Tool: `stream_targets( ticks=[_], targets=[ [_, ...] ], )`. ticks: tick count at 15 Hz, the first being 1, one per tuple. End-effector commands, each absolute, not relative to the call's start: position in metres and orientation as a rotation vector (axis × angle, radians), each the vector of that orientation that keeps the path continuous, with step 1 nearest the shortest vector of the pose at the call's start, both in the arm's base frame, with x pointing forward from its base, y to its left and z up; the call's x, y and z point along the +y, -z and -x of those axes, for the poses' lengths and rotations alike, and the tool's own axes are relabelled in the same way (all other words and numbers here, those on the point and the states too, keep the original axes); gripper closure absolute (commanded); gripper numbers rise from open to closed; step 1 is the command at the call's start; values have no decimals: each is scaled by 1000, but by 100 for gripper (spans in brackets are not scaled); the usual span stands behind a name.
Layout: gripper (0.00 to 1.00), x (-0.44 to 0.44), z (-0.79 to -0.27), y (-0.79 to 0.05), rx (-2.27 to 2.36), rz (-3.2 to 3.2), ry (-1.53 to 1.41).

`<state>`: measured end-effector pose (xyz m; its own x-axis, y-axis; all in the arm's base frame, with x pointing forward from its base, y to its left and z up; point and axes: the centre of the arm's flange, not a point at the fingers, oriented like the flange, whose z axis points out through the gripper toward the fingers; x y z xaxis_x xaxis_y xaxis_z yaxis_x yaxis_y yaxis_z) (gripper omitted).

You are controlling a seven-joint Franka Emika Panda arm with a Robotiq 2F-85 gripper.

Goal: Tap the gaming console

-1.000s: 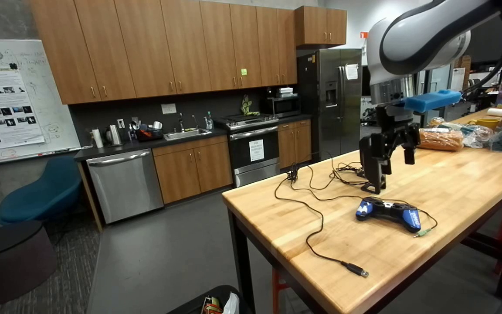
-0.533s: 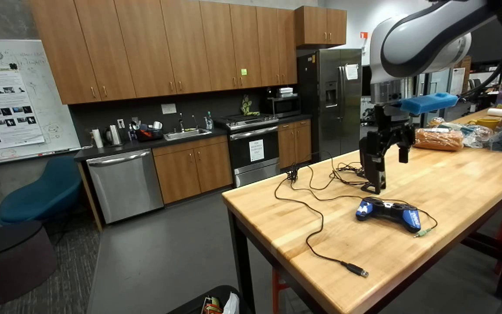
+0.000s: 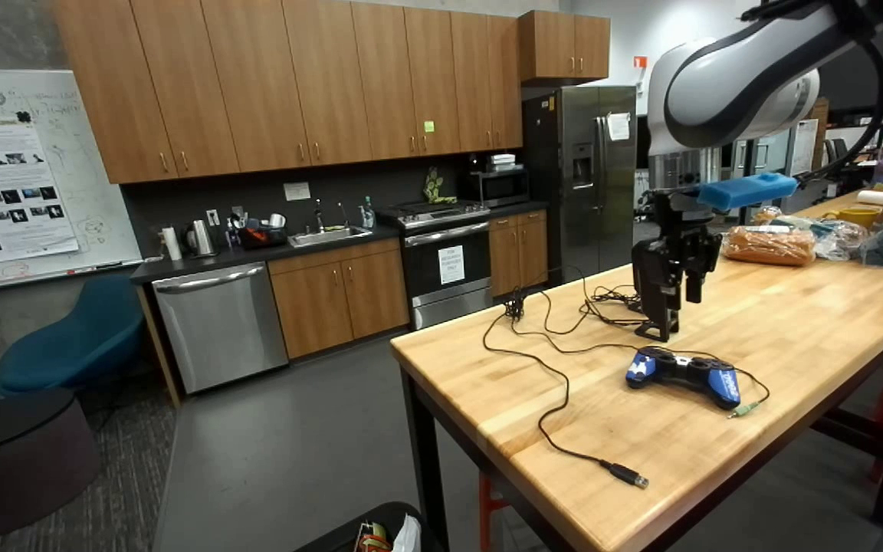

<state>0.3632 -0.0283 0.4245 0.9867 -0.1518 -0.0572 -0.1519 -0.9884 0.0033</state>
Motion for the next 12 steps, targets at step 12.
stream_targets(
  ticks=[12],
  targets=[
    [100,-29,-385,-400,283,3120,-58]
  ],
)
